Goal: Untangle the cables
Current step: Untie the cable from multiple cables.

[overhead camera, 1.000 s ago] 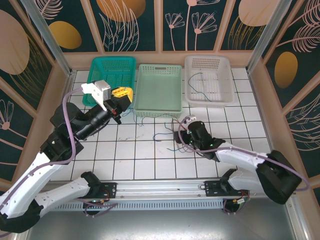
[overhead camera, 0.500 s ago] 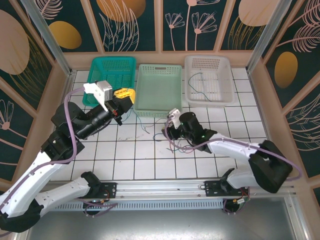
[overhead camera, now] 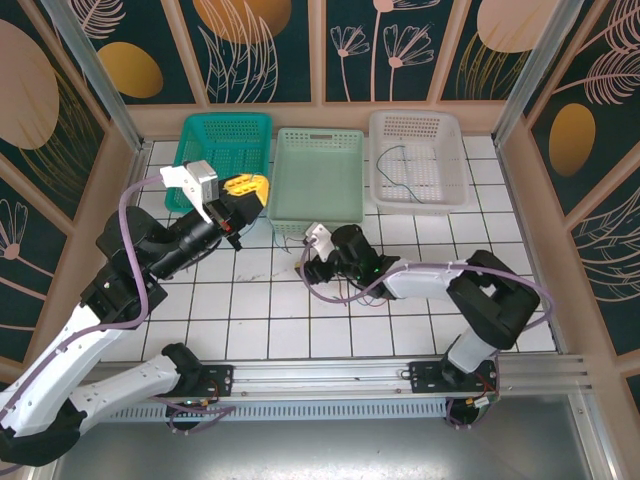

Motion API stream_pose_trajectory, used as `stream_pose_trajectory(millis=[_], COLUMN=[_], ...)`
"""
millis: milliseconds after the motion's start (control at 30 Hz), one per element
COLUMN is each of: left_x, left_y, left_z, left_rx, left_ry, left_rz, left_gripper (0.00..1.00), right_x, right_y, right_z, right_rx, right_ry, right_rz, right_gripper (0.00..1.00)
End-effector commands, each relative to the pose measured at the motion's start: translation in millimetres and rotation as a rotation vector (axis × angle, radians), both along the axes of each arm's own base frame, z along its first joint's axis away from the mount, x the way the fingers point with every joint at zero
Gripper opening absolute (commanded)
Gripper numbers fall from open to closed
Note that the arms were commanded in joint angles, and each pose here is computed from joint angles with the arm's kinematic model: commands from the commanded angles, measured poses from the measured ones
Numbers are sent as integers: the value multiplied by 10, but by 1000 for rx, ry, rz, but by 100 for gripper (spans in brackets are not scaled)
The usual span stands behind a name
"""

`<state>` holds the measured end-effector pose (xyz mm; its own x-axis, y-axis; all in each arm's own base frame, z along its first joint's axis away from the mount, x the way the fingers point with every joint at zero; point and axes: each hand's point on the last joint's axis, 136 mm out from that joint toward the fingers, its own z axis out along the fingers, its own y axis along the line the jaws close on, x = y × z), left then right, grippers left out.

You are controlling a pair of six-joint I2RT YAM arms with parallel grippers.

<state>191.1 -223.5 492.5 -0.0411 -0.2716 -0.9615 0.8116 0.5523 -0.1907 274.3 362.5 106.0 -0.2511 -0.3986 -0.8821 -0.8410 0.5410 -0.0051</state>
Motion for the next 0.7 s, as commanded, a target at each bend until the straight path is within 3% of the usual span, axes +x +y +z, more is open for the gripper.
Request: stream_pose_trajectory(millis=[0,233,400,567,667], left_x=[-95,-142,-158,-168,-201], left_y=[15,5,35,95,203], left_z=[117,150,211,274,381], left_rx=[-49,-60,-81,-98,-106], left_ry=[-31,-38,-48,-54,-75], left_rz=[-35,-61,-57,-37,-2], left_gripper=[5,5,5,5,4], right_x=[102,201,205,189,126], right_y=[214,322,454,430,345], right_z=[376,369,274,113,-93], right_rx=[95,88,84,48,-3], right_ry=[-128,-156,-133,-84,-20], right_rz=[-2,-6,36,32,23], right_gripper=[74,68,42,0,0])
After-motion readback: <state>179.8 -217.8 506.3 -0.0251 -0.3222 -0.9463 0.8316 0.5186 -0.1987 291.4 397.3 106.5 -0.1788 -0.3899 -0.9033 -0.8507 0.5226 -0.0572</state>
